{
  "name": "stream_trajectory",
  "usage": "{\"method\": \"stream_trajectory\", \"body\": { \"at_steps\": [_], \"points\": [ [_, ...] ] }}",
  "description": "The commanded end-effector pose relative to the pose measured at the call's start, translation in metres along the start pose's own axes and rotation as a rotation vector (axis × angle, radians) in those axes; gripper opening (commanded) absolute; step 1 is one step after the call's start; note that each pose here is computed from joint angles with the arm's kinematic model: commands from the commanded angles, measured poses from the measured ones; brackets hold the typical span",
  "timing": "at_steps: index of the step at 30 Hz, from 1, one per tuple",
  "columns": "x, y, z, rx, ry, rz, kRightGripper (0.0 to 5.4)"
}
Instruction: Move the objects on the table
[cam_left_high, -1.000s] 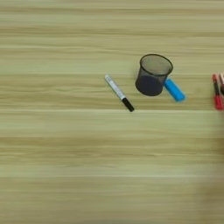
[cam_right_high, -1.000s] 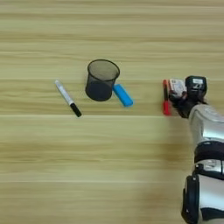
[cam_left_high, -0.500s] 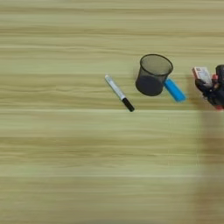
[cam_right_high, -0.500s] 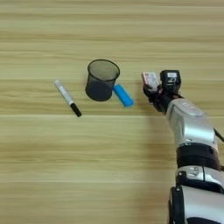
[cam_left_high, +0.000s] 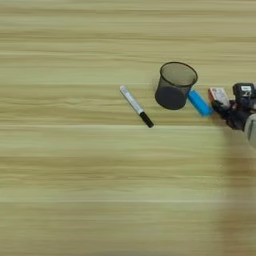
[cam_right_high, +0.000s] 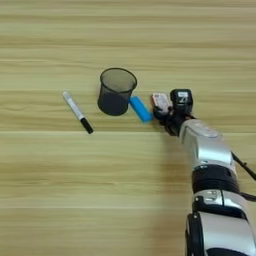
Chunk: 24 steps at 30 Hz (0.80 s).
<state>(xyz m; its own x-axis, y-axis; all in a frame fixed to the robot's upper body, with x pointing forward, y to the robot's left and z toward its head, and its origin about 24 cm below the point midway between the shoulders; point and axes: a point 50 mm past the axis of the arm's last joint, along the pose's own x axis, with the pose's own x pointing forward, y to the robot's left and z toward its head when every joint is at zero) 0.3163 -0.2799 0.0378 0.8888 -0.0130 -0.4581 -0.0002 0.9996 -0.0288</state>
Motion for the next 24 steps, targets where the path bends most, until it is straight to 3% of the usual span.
{"method": "stream_trajectory", "body": {
  "at_steps": [1, 12, 24],
  "points": [
    [-0.001, -0.0036, 0.0456, -0.075, -0.138, -0.014, 2.09],
    [0.0008, -0.003, 0.0438, -0.083, -0.124, -0.012, 2.09],
    [-0.0015, -0.0044, 0.0462, -0.093, -0.143, -0.021, 3.77]
  ]
}}
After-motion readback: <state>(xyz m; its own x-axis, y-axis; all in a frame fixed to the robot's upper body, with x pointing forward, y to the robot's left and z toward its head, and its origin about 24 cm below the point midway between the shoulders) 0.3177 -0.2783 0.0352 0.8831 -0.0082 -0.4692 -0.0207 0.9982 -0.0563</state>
